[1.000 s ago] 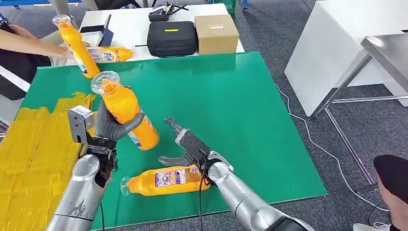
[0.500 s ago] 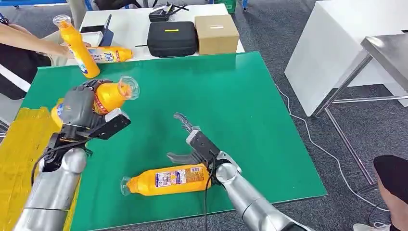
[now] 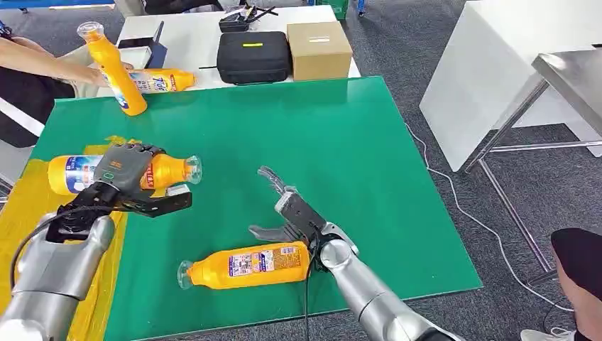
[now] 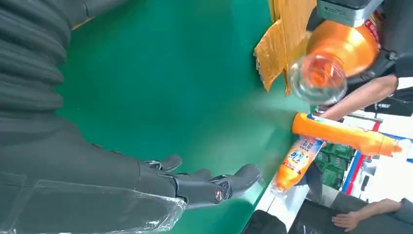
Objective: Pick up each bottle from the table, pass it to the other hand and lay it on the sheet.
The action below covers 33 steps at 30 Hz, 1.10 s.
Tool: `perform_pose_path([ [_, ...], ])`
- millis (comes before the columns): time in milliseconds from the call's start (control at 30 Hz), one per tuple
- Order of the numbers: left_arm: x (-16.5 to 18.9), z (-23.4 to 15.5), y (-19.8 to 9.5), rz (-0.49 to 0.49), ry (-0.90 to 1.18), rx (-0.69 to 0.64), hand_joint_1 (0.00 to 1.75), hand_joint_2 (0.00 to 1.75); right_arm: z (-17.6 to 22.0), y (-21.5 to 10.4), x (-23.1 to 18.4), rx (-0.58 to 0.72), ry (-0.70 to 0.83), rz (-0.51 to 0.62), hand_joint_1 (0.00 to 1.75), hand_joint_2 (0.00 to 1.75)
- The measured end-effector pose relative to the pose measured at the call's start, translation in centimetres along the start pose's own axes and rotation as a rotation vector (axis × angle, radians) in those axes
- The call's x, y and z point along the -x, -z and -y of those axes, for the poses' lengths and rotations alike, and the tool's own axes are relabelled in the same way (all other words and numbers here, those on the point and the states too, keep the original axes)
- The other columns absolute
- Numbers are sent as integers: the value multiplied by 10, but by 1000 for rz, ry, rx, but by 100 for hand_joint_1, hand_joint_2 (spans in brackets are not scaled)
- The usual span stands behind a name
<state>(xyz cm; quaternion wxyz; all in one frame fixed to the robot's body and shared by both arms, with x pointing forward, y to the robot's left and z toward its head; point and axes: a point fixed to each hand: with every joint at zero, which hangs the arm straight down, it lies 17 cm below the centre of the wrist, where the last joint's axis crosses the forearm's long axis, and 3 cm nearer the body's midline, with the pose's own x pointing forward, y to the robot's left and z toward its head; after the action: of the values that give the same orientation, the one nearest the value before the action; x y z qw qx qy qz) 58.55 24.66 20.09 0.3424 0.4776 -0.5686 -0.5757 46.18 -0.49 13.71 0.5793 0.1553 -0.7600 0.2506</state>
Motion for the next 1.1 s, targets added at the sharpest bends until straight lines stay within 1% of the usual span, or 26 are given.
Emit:
perform_pose_path([
  [33,6,3,0,-4,5,18,175,175,0,0,0,0,-1,-1,0,175],
  [200,7,3,1,-6,7,21,175,175,0,0,0,1,-1,-1,0,175],
  [233,12,5,1,-10,11,35,175,175,1,0,0,1,-2,-2,0,175],
  [300,42,14,5,-44,28,104,175,175,1,1,-5,-5,3,11,0,175],
  [533,70,29,2,-73,4,181,175,175,0,3,-17,-18,14,41,0,175],
  [667,99,45,-8,-109,-19,239,175,175,4,6,-38,-12,25,98,0,175],
  [733,108,52,-13,-121,-24,260,175,175,5,8,-46,-10,24,120,0,175],
  [1100,120,67,-22,-145,-45,303,175,175,8,10,-63,-5,22,162,0,175],
])
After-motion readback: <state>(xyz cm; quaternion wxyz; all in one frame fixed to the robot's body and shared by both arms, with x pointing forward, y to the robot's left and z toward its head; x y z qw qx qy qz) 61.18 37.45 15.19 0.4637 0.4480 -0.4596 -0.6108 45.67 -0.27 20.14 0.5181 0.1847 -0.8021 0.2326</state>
